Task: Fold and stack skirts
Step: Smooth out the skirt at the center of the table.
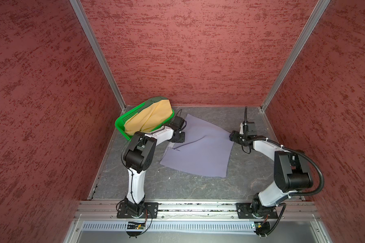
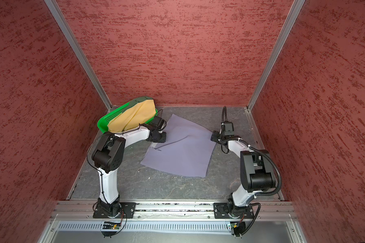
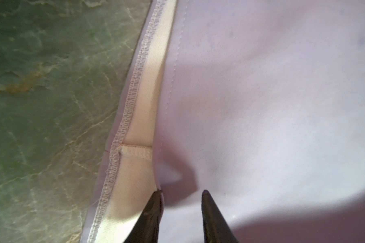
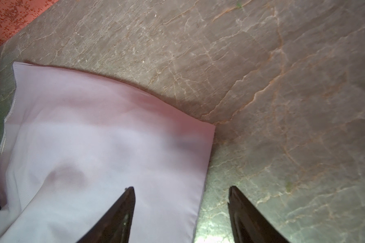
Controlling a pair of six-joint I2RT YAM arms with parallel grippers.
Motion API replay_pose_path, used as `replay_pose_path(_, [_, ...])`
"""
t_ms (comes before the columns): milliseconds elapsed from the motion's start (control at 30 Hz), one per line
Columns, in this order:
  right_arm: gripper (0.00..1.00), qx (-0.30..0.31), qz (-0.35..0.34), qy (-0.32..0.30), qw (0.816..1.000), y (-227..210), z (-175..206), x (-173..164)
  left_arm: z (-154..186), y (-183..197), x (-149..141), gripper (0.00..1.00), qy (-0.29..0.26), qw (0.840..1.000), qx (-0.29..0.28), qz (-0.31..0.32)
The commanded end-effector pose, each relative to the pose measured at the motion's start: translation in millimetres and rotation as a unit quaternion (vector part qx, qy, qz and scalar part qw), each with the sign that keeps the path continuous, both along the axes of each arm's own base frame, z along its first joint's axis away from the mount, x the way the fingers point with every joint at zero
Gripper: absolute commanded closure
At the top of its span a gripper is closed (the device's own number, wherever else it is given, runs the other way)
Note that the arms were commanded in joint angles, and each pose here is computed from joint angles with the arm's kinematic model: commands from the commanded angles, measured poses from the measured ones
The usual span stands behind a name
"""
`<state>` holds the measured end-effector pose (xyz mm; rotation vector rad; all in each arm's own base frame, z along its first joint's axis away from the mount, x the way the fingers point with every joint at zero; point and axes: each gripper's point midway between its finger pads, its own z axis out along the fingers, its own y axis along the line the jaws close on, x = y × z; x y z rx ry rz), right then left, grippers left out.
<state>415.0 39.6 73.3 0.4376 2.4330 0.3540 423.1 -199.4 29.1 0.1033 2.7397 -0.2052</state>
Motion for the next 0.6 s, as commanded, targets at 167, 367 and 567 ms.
replay_pose_path(167, [0.30,0.003,0.003,-0.010,1.000,-0.5,1.4,-1.2,13.2,13.8,6.5,0.66,-0.028,0.999,0.027,0.016])
replay_pose_path(367, [0.30,0.002,0.002,-0.011,1.000,-1.0,2.1,-2.1,6.8,19.3,7.5,0.66,-0.023,0.999,0.041,0.016])
replay_pose_path(567, [0.30,0.000,0.002,-0.013,1.000,-1.5,2.7,-3.2,-2.0,21.6,6.9,0.78,-0.014,0.999,0.045,0.020])
